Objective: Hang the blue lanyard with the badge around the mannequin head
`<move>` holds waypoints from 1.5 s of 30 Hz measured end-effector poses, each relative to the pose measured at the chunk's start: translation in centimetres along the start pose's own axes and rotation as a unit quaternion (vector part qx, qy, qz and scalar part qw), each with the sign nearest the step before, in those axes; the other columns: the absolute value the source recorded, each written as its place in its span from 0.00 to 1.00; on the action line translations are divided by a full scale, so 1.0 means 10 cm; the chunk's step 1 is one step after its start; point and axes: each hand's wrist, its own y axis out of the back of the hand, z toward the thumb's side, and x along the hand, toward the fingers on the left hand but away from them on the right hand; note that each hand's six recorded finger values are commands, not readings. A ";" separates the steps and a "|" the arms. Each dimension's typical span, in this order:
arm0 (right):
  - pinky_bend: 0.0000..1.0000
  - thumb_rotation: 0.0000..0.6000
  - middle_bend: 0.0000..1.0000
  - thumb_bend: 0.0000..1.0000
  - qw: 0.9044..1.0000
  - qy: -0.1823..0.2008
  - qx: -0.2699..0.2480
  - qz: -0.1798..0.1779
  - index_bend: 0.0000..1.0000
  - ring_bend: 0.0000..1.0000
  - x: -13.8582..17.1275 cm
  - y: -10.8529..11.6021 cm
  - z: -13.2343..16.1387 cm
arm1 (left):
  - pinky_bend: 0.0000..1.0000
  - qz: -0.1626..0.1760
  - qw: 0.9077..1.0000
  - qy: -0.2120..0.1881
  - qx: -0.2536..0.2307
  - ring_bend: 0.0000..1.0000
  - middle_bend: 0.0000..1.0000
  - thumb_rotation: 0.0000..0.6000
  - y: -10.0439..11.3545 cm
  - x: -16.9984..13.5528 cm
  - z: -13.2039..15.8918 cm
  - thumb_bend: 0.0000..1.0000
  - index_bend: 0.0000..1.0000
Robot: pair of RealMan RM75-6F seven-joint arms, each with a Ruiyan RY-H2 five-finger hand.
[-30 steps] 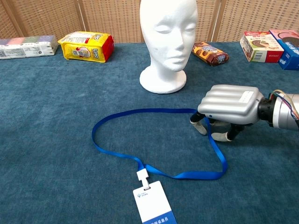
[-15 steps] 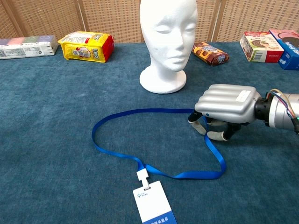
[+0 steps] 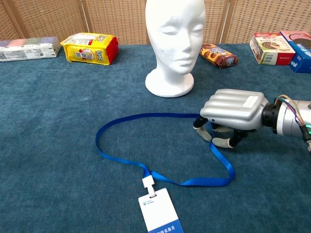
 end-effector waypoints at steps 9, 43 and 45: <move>1.00 1.00 1.00 0.48 1.000 -0.006 -0.004 -0.003 0.59 1.00 0.02 0.02 -0.03 | 0.40 -0.008 0.997 -0.060 0.056 0.49 0.55 0.60 -0.04 0.23 0.14 0.16 0.44; 1.00 1.00 1.00 0.48 1.000 -0.022 -0.009 -0.002 0.60 1.00 -0.01 0.03 -0.06 | 1.00 -0.121 0.939 -0.266 0.180 1.00 1.00 0.76 -0.76 1.08 1.11 0.30 0.52; 1.00 1.00 1.00 0.48 1.000 -0.023 -0.011 -0.001 0.60 1.00 -0.01 0.02 -0.06 | 1.00 -0.124 0.937 -0.268 0.188 1.00 1.00 0.76 -0.80 1.11 1.12 0.30 0.51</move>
